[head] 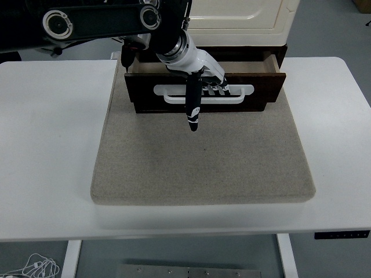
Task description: Open the drawer under the combination cabinet
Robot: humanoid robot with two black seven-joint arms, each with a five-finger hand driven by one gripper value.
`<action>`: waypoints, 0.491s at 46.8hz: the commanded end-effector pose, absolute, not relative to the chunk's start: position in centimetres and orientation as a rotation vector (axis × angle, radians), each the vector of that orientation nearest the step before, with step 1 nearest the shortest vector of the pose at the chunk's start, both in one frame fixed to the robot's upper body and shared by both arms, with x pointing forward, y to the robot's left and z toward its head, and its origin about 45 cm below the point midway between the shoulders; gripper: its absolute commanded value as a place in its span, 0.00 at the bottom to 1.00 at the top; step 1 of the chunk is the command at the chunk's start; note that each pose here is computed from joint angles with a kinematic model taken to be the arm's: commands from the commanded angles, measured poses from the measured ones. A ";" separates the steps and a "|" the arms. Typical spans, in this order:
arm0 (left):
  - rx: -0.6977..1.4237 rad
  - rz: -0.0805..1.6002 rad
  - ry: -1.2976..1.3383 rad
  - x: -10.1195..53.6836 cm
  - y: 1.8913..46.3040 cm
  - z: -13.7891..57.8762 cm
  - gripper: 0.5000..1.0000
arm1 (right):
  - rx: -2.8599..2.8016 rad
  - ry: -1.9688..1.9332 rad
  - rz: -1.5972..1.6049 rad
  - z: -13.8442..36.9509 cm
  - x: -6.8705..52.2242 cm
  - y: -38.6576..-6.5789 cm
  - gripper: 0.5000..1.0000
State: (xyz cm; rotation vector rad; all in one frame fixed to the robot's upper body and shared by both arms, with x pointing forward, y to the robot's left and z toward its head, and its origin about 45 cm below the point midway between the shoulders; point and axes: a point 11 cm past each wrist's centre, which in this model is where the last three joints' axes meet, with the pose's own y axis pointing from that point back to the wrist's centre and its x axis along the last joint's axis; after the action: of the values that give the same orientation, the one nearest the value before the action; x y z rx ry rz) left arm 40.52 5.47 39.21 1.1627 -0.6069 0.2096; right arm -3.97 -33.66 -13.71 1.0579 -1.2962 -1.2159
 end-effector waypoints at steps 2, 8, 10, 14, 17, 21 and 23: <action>1.156 0.216 -0.616 40.1 5.1 39.0 1.00 | 1.057 -1.297 -1.215 -13.7 -4.0 -33.7 0.85; 1.167 0.228 -0.642 40.2 5.1 39.0 1.00 | 1.057 -1.297 -1.215 -13.7 -4.0 -33.7 0.85; 1.168 0.233 -0.651 40.3 5.1 39.0 1.00 | 1.058 -1.296 -1.216 -13.7 -4.0 -33.7 0.85; 1.166 0.241 -0.653 40.4 5.1 39.1 1.00 | 1.057 -1.297 -1.215 -13.7 -4.0 -33.7 0.85; 1.165 0.242 -0.658 40.3 5.0 39.0 1.00 | 1.058 -1.296 -1.216 -13.7 -4.0 -33.7 0.85; 1.166 0.253 -0.680 40.3 4.9 39.0 1.00 | 1.058 -1.296 -1.216 -13.7 -4.0 -33.7 0.85; 1.169 0.255 -0.694 40.2 4.9 39.0 1.00 | 1.058 -1.296 -1.216 -13.7 -4.0 -33.7 0.85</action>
State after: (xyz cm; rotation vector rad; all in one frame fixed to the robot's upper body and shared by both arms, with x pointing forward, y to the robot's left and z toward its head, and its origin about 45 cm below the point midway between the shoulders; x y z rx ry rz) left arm 40.24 4.90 38.99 1.1659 -0.6734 0.2493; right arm -3.98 -33.66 -13.71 1.0576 -1.2961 -1.2160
